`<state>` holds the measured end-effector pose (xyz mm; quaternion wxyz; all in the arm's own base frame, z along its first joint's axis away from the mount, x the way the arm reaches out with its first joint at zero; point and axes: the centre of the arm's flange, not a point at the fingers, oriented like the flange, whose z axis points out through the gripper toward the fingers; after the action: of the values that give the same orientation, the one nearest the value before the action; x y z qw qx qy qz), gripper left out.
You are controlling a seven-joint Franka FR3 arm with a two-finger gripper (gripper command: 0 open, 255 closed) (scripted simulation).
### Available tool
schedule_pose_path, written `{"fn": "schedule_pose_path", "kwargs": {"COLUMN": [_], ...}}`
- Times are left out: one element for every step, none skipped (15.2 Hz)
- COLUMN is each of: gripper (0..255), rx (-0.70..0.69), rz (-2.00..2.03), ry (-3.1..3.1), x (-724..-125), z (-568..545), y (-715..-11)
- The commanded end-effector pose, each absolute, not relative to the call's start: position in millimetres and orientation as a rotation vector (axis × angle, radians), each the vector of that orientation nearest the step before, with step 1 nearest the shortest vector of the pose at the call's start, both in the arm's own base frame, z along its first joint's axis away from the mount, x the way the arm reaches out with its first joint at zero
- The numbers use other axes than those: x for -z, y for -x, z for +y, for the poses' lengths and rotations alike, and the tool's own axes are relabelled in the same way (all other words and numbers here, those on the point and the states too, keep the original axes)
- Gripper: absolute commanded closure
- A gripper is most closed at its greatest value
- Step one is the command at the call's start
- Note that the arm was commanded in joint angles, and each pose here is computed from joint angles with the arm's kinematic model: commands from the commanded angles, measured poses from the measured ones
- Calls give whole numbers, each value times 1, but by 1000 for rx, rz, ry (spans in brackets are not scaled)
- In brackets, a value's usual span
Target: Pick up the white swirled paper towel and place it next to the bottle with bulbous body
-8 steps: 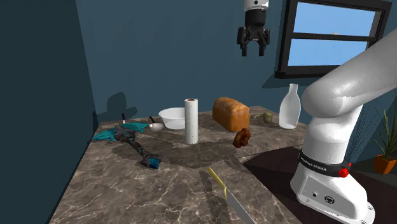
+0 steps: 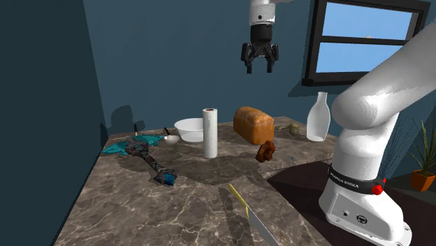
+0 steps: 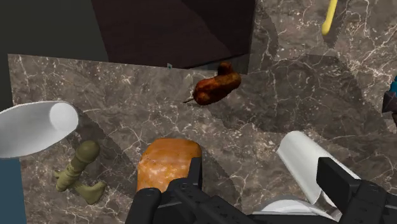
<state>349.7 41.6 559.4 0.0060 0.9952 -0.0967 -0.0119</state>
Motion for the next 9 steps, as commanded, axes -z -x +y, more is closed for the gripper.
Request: {"fn": "schedule_pose_path", "kwargs": {"gripper": [0,0,0,0,0,0,0,0,0], "rx": [28,24,20,16,12,8,4,0,-4], "rz": [-329,-342,-354,-366,-379,-391,-404,-416,-428], "ry": [-3111,-3109,-3107,-3104,-3102,-3100,-3097,-3095,-3092], "x": [-543,-535,-528,-521,-514,-506,-499,-492,-485], "z": [56,64,72,79,86,94,101,108,115], "y": [-369,-377,-384,-392,-400,-409,-417,-425,-433]}}
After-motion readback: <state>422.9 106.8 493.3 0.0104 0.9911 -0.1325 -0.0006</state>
